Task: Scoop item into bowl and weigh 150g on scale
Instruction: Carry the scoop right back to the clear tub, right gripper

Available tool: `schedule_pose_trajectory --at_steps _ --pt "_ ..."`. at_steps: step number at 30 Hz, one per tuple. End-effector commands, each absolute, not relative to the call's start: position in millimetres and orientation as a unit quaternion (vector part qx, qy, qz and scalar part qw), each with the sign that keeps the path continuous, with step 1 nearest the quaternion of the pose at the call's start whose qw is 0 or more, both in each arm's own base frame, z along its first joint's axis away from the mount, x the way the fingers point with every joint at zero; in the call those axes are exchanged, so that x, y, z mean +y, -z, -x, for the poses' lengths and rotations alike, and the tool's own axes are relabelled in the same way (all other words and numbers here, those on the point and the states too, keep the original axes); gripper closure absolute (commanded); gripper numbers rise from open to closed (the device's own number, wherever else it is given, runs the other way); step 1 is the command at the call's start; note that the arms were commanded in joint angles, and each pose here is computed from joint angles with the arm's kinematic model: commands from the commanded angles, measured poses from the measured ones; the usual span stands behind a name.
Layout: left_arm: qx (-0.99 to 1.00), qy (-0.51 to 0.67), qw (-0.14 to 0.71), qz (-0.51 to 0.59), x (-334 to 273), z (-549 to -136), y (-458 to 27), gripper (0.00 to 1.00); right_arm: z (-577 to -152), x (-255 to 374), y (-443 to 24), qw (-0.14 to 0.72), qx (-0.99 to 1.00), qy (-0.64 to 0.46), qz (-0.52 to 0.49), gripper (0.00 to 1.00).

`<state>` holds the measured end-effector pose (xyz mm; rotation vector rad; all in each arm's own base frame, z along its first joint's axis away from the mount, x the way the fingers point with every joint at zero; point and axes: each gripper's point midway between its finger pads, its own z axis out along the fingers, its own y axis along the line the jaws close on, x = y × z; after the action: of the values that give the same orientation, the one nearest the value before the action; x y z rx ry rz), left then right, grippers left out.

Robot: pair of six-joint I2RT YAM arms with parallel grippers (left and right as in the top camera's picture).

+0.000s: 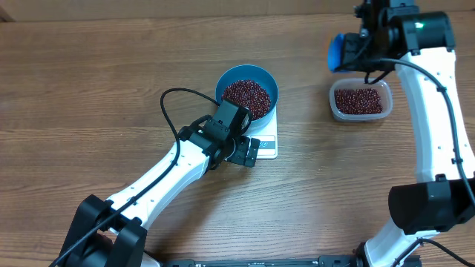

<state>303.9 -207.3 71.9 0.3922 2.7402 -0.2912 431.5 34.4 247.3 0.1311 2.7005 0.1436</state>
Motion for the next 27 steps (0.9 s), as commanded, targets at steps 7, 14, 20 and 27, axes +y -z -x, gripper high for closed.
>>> schedule_pose_trajectory --at_steps 7,14,20,27 --pt "0.967 0.102 0.179 -0.152 -209 -303 -71 0.00 -424 -22 -219 0.184 0.975 -0.045 -0.119 0.96" --pt "0.967 0.102 0.179 -0.152 -209 -303 -71 0.00 -420 -26 -179 0.156 0.979 -0.043 -0.126 0.96" --pt "0.967 0.102 0.179 -0.152 -209 -303 -71 0.00 -422 -27 -153 0.154 0.979 -0.043 -0.126 0.95" --pt "0.967 0.102 0.179 -0.152 -209 -303 -71 0.00 -415 -26 -144 0.138 0.981 -0.042 -0.127 0.92"
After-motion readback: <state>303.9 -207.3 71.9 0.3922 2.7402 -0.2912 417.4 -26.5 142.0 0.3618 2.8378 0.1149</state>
